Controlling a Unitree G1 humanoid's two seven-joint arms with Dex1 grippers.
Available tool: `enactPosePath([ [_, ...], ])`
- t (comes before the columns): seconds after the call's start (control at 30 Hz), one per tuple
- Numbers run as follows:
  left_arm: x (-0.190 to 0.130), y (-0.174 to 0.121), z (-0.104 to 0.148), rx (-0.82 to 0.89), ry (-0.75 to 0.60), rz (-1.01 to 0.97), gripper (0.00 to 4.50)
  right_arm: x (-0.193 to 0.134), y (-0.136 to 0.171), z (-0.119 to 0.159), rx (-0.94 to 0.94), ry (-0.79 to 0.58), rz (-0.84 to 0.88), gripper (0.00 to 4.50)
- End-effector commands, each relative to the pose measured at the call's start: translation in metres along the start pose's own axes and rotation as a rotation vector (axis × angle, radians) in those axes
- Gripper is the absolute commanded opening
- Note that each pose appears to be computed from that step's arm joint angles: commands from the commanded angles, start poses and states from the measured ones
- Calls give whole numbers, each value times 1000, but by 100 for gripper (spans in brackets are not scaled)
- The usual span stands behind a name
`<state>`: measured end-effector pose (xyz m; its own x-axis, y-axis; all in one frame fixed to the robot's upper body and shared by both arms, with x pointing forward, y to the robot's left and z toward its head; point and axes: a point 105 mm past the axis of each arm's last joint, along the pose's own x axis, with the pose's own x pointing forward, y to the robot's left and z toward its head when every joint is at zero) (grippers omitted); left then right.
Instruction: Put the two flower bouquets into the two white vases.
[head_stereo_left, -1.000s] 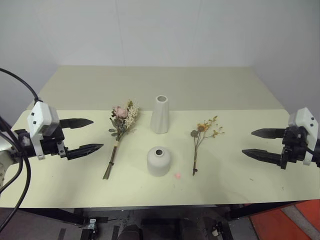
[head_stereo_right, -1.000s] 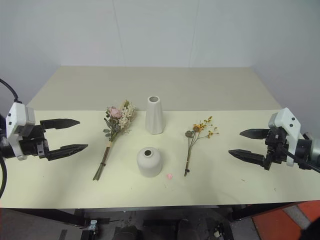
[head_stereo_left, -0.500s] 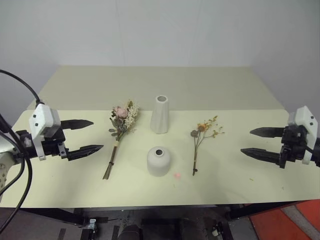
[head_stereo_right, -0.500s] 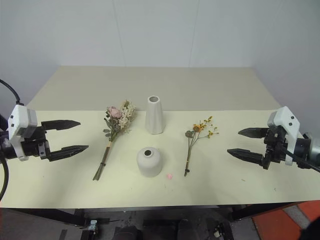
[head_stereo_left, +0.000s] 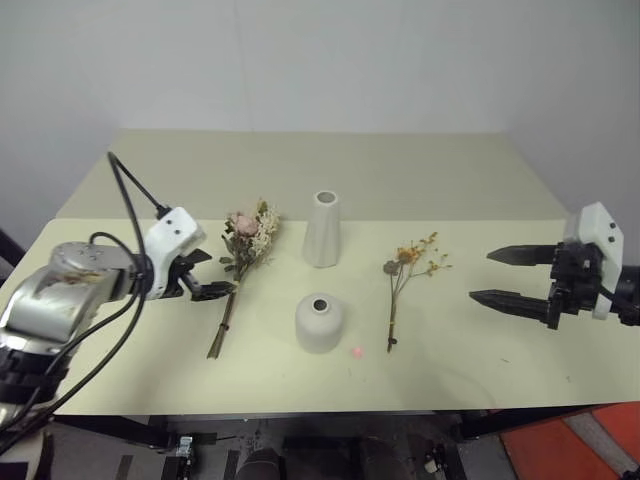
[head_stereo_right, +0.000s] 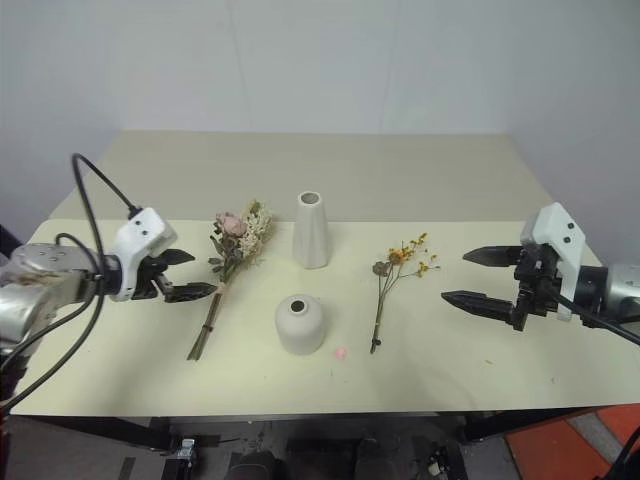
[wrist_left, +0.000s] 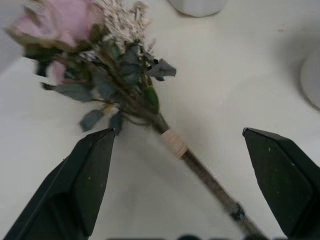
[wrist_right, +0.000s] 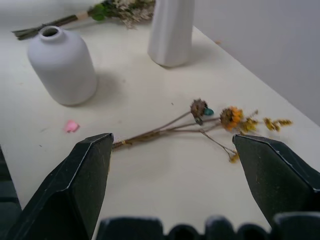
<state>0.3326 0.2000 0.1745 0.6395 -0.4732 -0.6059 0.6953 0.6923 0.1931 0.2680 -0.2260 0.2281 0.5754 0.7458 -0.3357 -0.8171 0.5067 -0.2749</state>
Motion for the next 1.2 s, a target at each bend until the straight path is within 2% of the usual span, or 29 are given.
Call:
enactPosePath([
  [0.03,14,8,-9,-33,137,82,445,-1,6,19,-58,-35,15,450],
  [0.13,26,13,-16,-51,216,121,445,-1,9,24,-73,-41,25,450],
  [0.27,43,14,-18,-68,238,131,445,-1,11,25,-74,-44,36,450],
  [0.3,48,14,-17,-71,238,136,428,-1,12,24,-74,-42,43,450],
  [0.37,57,14,-14,-84,228,142,387,-1,13,24,-74,-37,55,450],
  [0.5,65,18,-9,-98,209,166,262,-3,15,24,-63,-36,81,450],
  [0.73,59,39,-8,-148,170,282,39,-6,15,20,-44,-14,109,450],
  [0.77,58,45,-7,-162,158,323,17,-6,15,19,-41,-11,111,450],
  [0.8,56,51,-5,-174,129,368,16,-6,14,18,-37,-9,113,450],
  [0.93,47,71,10,-196,-44,498,16,-7,12,16,-34,-2,114,450],
  [1.0,33,80,31,-215,-237,541,16,-7,11,15,-33,-1,112,450],
  [1.07,13,87,62,-241,-502,534,16,-7,11,15,-33,0,109,450],
  [1.1,2,87,76,-258,-625,505,16,-6,12,15,-33,-1,108,450],
  [1.2,-19,81,109,-321,-869,333,16,-6,13,15,-33,-11,105,450],
])
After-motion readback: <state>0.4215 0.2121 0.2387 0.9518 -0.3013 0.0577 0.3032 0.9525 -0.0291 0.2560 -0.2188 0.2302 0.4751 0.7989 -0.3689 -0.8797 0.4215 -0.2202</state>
